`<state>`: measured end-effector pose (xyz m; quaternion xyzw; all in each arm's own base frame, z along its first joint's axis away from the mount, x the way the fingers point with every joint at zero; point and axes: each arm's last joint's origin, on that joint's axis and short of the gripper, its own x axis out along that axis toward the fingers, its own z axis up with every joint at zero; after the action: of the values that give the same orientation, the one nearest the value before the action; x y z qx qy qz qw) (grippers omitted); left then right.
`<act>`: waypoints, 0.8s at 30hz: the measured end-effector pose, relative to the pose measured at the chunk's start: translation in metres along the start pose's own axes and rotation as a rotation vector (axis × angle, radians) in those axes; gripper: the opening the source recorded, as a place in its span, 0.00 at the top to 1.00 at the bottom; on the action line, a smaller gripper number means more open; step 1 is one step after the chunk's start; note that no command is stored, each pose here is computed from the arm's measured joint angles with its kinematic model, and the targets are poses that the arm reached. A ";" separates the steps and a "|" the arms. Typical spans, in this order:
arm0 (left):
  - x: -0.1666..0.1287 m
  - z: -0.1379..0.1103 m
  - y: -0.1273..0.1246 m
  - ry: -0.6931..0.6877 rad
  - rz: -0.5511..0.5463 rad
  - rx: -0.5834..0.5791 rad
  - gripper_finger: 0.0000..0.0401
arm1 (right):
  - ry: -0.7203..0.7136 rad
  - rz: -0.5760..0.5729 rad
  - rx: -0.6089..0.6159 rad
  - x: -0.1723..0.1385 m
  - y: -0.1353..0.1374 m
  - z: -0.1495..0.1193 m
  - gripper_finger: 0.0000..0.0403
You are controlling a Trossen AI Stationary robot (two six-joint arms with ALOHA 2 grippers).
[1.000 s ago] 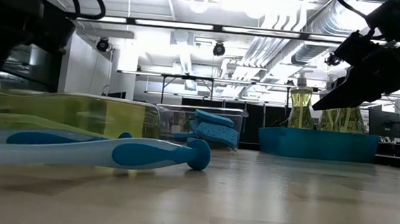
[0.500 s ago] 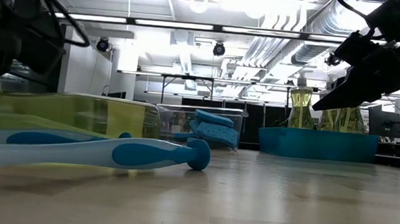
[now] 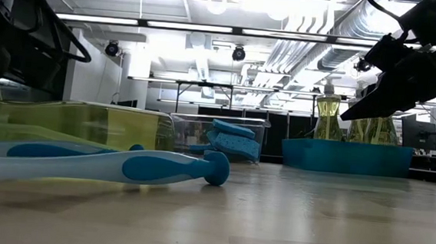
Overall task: Pick & Place Kitchen Sink Supplies
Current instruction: Put the dish soap into the blue bin
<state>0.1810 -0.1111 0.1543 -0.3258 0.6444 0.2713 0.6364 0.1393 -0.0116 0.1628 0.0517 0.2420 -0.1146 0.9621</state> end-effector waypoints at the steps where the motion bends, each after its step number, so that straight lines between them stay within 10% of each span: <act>1: 0.000 0.000 0.000 0.001 -0.001 0.002 0.45 | 0.000 0.000 0.000 0.000 0.000 0.000 0.63; 24: -0.050 0.023 -0.011 -0.033 0.074 0.181 0.53 | -0.133 0.020 -0.025 -0.001 0.002 0.013 0.63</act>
<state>0.2034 -0.0967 0.2039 -0.2386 0.6672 0.2406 0.6633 0.1448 -0.0117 0.1747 0.0344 0.1784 -0.1052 0.9777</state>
